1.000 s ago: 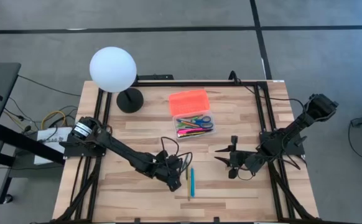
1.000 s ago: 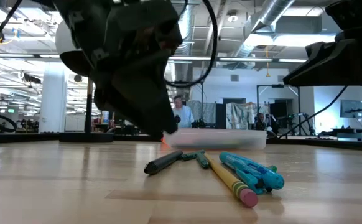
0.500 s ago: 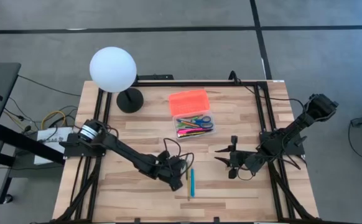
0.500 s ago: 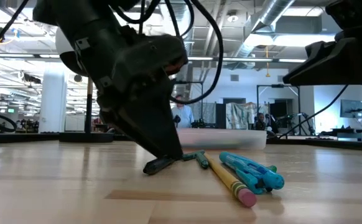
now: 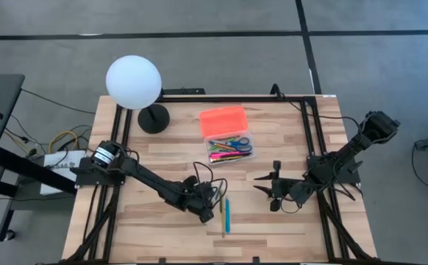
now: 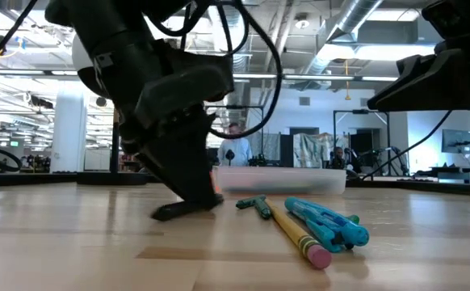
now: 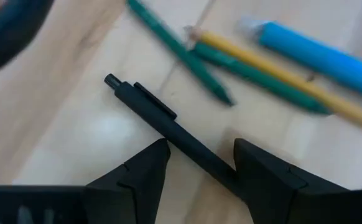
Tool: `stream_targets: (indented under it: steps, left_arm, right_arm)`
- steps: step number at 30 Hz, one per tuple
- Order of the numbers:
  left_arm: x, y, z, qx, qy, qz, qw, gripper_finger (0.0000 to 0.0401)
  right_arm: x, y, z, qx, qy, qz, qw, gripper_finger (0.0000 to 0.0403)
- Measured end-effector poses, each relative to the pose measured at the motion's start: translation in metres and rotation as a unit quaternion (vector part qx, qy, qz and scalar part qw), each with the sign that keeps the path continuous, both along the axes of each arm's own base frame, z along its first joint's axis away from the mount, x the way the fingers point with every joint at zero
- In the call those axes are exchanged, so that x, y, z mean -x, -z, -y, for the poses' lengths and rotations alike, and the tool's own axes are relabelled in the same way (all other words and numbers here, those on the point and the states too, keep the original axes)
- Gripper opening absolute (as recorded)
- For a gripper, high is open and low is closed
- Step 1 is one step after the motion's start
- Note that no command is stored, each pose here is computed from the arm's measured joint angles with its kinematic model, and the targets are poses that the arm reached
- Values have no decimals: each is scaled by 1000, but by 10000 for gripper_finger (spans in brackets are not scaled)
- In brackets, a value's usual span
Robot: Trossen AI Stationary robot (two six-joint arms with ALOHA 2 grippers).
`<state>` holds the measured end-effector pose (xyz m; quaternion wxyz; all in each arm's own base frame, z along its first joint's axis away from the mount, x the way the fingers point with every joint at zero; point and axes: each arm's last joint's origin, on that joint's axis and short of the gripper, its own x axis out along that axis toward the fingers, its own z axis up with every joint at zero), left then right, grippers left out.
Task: Pick & place school supplies into a supply box
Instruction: Put the black pen into the orange supply box
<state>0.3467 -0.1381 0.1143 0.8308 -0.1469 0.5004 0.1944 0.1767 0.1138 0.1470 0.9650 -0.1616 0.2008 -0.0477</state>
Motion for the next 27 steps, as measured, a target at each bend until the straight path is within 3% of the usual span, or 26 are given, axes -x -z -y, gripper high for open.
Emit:
stream_targets:
  steps: [9, 27]
  left_arm:
    - [7, 2, -8, -21, 0, -49, 999, 185]
    - [6, -2, -25, 35, 104, -118, 987, 185]
  right_arm:
    - [0, 0, 0, -2, 0, 0, 1000, 111]
    - [0, 0, 0, -11, 4, 0, 1000, 111]
